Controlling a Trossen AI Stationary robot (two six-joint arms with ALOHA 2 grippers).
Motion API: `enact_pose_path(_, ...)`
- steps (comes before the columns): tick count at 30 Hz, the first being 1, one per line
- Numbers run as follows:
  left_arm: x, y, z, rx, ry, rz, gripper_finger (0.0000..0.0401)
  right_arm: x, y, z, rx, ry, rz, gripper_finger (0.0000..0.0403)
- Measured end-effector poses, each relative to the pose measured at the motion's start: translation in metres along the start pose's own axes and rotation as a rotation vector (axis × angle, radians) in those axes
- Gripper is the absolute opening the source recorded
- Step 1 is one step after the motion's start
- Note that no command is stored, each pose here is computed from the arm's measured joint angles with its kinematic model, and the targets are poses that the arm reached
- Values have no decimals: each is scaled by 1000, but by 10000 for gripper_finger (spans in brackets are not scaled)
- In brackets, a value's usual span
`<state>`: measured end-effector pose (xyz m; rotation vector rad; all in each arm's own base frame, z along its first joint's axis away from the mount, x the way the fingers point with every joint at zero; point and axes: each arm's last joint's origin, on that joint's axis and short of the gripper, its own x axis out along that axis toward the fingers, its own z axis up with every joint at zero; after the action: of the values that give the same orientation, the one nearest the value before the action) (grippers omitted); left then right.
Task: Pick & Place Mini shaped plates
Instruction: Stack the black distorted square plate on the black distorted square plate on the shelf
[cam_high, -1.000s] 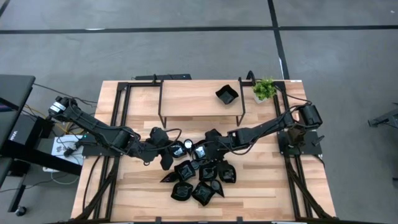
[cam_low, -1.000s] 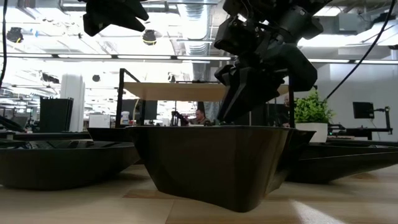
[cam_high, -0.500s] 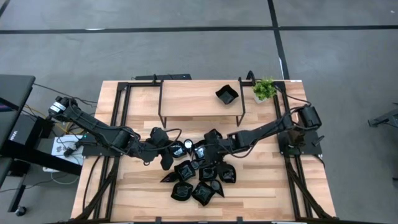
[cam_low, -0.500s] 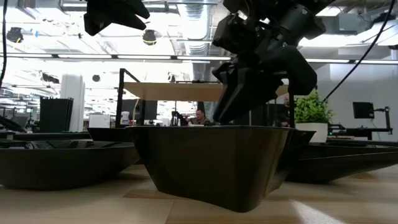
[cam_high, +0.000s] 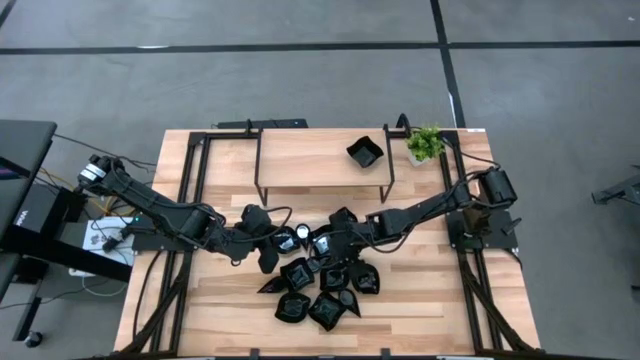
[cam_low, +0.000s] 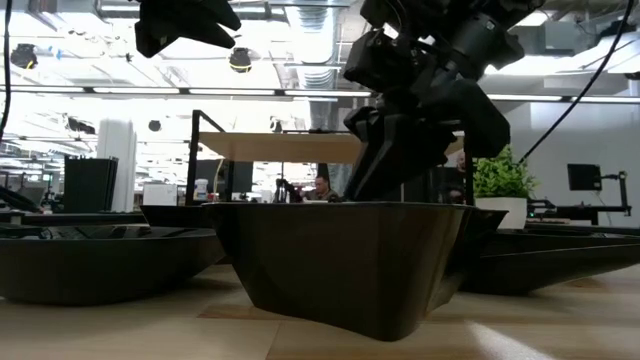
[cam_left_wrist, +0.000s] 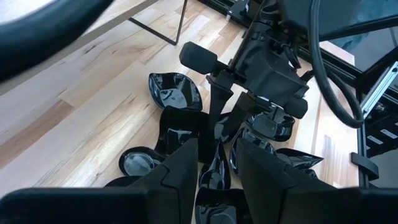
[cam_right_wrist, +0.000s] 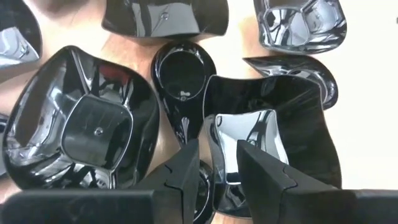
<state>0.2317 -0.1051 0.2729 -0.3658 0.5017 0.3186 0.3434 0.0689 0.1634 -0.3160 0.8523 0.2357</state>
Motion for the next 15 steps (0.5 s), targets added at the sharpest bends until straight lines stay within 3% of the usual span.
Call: enact_pose_path(15, 0, 0, 0, 0, 0, 0, 113, 7, -2, -3, 8, 0, 20, 102)
